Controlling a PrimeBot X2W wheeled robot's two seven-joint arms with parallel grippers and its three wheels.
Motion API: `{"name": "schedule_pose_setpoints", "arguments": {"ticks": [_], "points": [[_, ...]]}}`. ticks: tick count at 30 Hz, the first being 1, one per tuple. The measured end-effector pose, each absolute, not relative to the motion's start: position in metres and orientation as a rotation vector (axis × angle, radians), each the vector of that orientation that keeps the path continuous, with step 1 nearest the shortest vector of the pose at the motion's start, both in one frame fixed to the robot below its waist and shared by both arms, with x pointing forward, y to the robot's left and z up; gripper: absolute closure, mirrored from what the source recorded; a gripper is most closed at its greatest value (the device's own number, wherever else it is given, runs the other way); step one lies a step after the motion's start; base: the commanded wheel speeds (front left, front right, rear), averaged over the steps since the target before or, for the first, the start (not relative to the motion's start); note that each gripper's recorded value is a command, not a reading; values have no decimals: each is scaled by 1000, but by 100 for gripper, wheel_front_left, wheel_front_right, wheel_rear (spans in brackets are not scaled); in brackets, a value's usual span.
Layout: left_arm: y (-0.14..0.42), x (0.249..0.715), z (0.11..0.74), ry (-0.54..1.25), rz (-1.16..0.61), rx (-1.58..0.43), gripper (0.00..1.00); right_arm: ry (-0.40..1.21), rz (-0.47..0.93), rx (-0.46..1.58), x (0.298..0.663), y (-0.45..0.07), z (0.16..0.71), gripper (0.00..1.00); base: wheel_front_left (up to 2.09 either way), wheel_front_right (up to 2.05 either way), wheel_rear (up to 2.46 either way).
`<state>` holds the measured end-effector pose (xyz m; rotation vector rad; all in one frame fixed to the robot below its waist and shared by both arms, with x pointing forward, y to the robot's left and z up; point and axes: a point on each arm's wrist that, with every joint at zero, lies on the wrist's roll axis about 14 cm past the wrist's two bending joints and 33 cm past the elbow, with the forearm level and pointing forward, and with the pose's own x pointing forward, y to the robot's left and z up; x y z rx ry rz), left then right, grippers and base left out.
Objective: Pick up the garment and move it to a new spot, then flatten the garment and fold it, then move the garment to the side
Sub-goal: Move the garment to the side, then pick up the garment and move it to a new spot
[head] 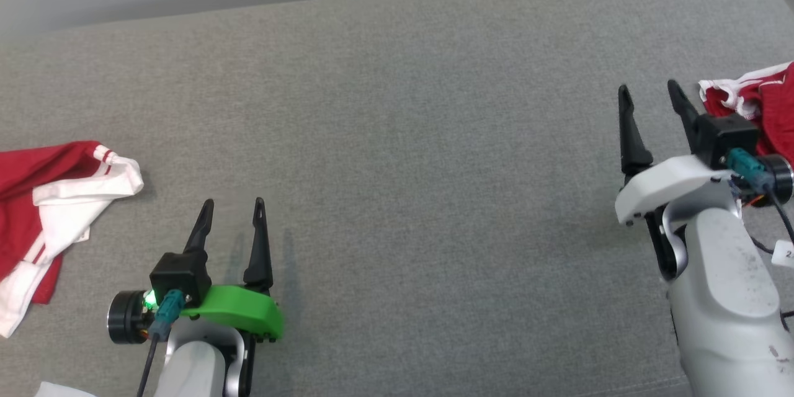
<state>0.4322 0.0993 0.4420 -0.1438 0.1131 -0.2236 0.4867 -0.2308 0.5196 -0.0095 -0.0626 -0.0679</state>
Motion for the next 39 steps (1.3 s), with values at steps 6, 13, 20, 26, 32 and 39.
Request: {"name": "schedule_pose_setpoints", "arguments": {"ticks": [6, 13, 20, 26, 32, 39], "points": [[126, 413, 450, 101, -146, -128, 0, -35, 13, 64, 457, -197, 504, 0, 0, 0, 0], [149, 385, 454, 95, -78, -138, 0, -4, 54, 110, 424, -179, 491, 0, 0, 0, 0], [160, 365, 454, 91, -41, -181, 0, -3, 77, 129, 406, -171, 490, 0, 0, 0, 0], [162, 362, 454, 89, -34, -184, 0, 2, 89, 137, 405, -166, 488, 0, 0, 0, 0], [178, 360, 452, 94, 31, -182, 0, -4, 145, 166, 413, -145, 490, 0, 0, 0, 0], [214, 351, 462, 55, 144, -191, 0, 12, 272, 162, 427, -98, 486, 0, 0, 0, 0]]}}
